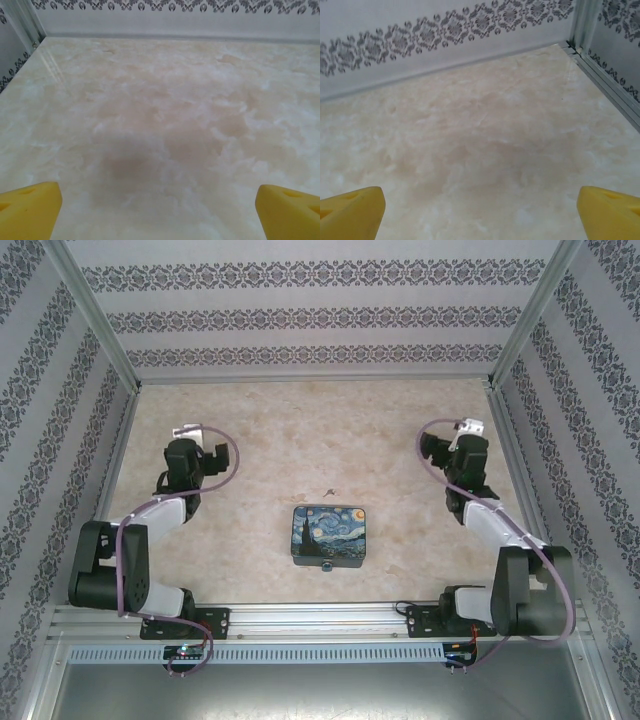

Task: Unlock a padlock with a key

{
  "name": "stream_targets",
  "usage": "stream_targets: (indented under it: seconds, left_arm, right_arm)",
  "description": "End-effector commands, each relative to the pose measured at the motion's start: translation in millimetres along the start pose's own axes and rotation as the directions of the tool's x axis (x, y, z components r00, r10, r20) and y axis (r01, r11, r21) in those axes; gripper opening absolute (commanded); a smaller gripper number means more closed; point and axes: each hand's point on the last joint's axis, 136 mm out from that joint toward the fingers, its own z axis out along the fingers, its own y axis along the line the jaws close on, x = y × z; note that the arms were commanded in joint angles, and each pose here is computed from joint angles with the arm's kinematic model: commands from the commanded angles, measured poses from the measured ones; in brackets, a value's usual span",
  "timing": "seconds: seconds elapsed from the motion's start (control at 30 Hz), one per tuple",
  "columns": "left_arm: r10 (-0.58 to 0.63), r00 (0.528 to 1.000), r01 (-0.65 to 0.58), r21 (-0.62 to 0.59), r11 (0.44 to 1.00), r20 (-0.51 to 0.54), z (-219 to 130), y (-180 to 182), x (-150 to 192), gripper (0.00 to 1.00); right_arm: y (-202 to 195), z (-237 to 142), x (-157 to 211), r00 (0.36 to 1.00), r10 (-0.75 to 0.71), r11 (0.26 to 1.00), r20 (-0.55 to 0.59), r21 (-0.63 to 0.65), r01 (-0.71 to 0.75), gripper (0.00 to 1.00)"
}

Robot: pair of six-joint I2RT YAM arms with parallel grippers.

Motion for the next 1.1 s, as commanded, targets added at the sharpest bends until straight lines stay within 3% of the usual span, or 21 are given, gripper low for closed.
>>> stream_targets:
  seconds: [0.0, 0.1, 0.2, 0.33, 0.57, 0.83, 1.07]
  left_arm:
    - [-0.137, 0.979, 0.140, 0.008, 0.990, -0.154, -12.2, -2.9, 9.4, 1.00]
    - [-0.259, 0.939, 0.281, 0.067, 0.957, -0.226, -22.6, -20.4, 4.2, 1.00]
    - [-0.294, 0.907, 0.346, 0.135, 0.929, -0.302, -31.9, -44.9, 7.4, 1.00]
    - [-0.267, 0.877, 0.372, 0.212, 0.904, -0.401, -48.6, -75.9, 17.9, 1.00]
    - [-0.183, 0.815, 0.417, 0.338, 0.844, -0.550, -96.9, -116.1, 53.1, 1.00]
    - [-0.103, 0.763, 0.464, 0.429, 0.775, -0.639, -153.8, -146.3, 89.1, 1.00]
    - [-0.051, 0.720, 0.506, 0.473, 0.721, -0.692, -170.9, -177.7, 114.7, 0.94]
  right_arm:
    - [13.2, -13.7, 24.6, 0.976, 0.122, 0.989, -0.179, -0.066, -0.136, 0.98]
    - [47.4, -30.2, 27.3, 0.956, 0.154, 0.946, -0.249, -0.241, -0.216, 0.98]
    - [65.0, -45.3, 39.3, 0.927, 0.178, 0.909, -0.329, -0.306, -0.283, 0.96]
    - [82.0, -64.6, 70.6, 0.874, 0.177, 0.886, -0.453, -0.314, -0.342, 0.87]
    - [119.6, -115.1, 148.6, 0.782, 0.004, 0.900, -0.623, -0.338, -0.275, 0.81]
    - [131.7, -164.0, 196.1, 0.719, -0.060, 0.904, -0.692, -0.343, -0.256, 0.78]
    - [136.6, -169.2, 213.0, 0.696, -0.066, 0.905, -0.715, -0.336, -0.260, 0.76]
